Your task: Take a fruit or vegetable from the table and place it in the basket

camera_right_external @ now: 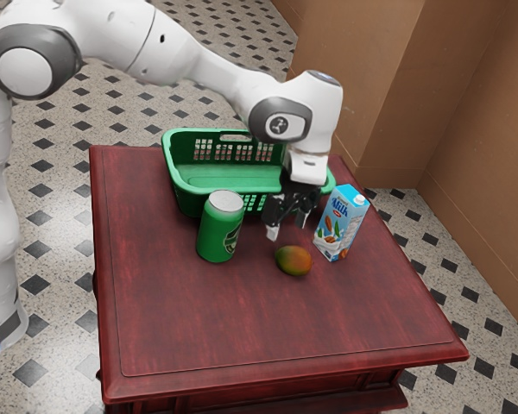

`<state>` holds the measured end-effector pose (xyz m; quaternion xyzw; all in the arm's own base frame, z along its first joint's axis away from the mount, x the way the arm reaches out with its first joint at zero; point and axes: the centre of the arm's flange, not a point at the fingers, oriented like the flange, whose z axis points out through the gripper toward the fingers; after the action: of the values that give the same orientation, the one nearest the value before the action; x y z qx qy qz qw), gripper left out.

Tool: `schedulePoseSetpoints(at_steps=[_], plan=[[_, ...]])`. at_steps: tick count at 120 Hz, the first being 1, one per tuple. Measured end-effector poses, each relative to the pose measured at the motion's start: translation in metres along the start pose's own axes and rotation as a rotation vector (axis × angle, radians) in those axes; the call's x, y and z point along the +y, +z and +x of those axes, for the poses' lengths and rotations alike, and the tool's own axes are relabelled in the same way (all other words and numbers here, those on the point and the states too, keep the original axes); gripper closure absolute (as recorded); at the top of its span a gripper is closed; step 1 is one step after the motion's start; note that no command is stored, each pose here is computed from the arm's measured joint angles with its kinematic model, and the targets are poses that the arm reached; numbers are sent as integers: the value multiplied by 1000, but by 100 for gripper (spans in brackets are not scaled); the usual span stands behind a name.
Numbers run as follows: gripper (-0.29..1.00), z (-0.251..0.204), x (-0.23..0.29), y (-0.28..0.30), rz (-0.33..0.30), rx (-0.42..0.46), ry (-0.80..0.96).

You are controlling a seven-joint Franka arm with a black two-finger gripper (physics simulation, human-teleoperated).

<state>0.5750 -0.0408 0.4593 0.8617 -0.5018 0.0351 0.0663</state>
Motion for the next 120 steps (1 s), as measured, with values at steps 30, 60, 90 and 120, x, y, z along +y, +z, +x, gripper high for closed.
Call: schedulePoseSetpoints(at_steps=[30,60,90,120], plan=[[0,22,11,9,-4,2,38],[0,25,13,16,-10,-1,41],[0,28,17,25,-19,-5,44],[0,35,22,27,-15,-2,53]])
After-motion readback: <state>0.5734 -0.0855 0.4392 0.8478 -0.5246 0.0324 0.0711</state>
